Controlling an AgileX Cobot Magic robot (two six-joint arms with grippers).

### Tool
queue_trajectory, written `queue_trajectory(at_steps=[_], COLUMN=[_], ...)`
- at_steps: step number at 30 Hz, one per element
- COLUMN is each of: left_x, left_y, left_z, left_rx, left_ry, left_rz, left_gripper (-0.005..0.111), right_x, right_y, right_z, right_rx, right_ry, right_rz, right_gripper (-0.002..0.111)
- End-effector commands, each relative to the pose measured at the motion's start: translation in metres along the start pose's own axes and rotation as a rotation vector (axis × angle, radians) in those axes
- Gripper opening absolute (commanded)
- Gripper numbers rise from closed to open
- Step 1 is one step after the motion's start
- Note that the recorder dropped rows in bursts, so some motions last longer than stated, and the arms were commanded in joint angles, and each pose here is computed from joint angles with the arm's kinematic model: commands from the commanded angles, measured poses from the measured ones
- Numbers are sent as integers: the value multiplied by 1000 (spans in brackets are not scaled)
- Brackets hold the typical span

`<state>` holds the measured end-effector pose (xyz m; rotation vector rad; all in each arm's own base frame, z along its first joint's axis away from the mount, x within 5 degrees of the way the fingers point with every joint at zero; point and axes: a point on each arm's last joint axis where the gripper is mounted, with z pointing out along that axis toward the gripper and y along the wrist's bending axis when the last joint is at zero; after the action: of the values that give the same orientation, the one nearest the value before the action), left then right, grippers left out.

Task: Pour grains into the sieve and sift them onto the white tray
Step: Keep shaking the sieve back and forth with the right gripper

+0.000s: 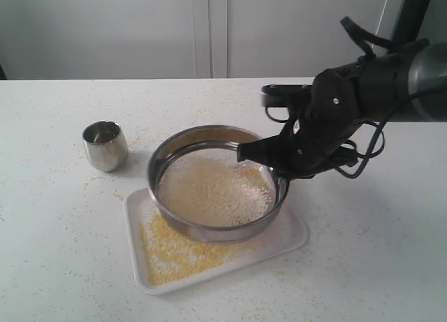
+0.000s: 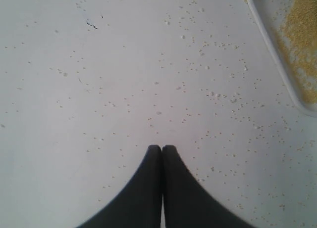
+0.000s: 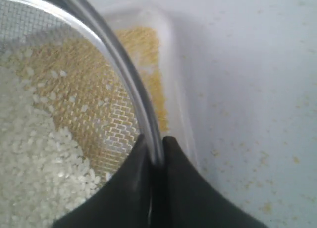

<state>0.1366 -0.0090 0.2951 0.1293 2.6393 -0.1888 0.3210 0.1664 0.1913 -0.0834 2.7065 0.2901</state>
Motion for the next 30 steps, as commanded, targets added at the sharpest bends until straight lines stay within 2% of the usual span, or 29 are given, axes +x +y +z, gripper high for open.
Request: queue_trajectory(at_steps=[1, 4, 5, 8, 10, 13, 15, 18, 20, 21, 24, 26, 27, 30], left_x=[2, 2, 2, 2, 2, 2, 2, 2, 2, 2, 2, 2, 2, 2], left_y=[-1, -1, -1, -1, -1, -1, -1, -1, -1, -1, -1, -1, -1, -1], left_z=[-1, -1, -1, -1, -1, -1, -1, -1, -1, -1, -1, -1, -1, -1], left_rx=[7, 7, 7, 7, 7, 7, 7, 7, 7, 7, 7, 7, 7, 7], left_ry=[1, 1, 1, 1, 1, 1, 1, 1, 1, 1, 1, 1, 1, 1], left_rz=[-5, -5, -5, -5, -5, -5, -5, -5, -5, -5, -5, -5, -5, -5], left_gripper=[0, 0, 0, 0, 0, 0, 0, 0, 0, 0, 0, 0, 0, 0], right_x=[8, 12, 8, -7, -6, 8, 8, -6, -7, -4, 10, 11, 7, -4], right_y=[14, 22, 17, -9, -10, 13, 18, -3, -8, -4, 22, 29, 25, 4], right_z=[-10, -12, -11, -11, -12, -14, -15, -10, -8, -8, -11, -13, -11, -2], right_rx=[-64, -60, -35, 23, 0, -99, -90, -19, -18, -36, -119, -117, -100, -46], right_ry=[63, 46, 24, -31, -5, 78, 35, -36, -24, 3, 48, 18, -8, -39], right_rz=[-4, -209, -217, -27, 64, -86, -222, -84, 19, 14, -118, -201, -183, -6], right_gripper=[0, 0, 0, 0, 0, 0, 0, 0, 0, 0, 0, 0, 0, 0])
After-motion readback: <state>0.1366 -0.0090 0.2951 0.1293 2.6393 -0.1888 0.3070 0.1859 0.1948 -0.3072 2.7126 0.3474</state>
